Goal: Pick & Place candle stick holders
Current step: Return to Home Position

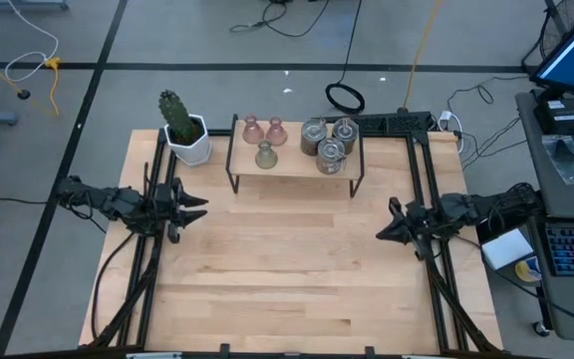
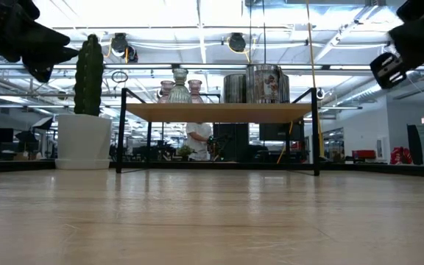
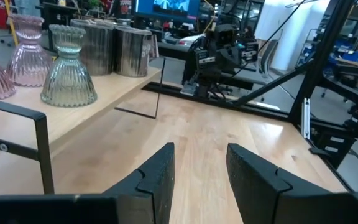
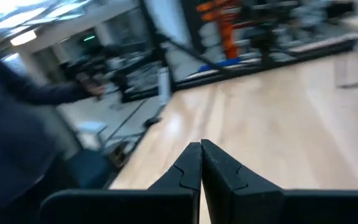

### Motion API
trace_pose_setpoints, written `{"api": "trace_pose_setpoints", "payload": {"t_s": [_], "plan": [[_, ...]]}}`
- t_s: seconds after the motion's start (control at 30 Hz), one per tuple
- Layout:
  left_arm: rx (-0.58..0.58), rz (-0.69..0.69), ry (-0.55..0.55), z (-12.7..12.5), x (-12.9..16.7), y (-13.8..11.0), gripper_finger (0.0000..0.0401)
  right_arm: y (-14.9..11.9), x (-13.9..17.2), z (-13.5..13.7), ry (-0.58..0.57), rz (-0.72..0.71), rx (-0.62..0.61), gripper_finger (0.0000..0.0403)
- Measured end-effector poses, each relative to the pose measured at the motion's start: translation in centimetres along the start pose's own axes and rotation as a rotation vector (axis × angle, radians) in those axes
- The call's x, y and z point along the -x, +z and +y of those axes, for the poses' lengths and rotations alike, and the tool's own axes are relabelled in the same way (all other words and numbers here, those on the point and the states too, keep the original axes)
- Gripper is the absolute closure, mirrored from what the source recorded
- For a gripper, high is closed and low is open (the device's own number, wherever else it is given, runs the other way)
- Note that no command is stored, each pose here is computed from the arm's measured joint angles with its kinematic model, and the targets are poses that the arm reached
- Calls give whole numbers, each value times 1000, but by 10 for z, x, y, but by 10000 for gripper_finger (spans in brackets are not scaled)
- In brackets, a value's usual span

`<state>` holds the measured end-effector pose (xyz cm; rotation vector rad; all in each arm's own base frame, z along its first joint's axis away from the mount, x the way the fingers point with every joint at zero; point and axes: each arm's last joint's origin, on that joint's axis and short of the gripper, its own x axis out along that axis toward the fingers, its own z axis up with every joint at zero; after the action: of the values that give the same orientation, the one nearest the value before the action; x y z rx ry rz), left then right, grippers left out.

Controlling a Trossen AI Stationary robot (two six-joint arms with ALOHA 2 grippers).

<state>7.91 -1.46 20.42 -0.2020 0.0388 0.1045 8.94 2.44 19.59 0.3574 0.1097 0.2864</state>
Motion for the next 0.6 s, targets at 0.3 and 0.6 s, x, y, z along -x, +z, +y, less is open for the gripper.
{"api": "trace_pose_setpoints", "payload": {"t_s": [0.3,0.6], "plan": [[-42,14,-12,0,0,-1,256,-1,0,3,108,30,145,403],[-51,-48,-16,-1,-9,-16,256,-3,0,0,29,41,182,403]]}}
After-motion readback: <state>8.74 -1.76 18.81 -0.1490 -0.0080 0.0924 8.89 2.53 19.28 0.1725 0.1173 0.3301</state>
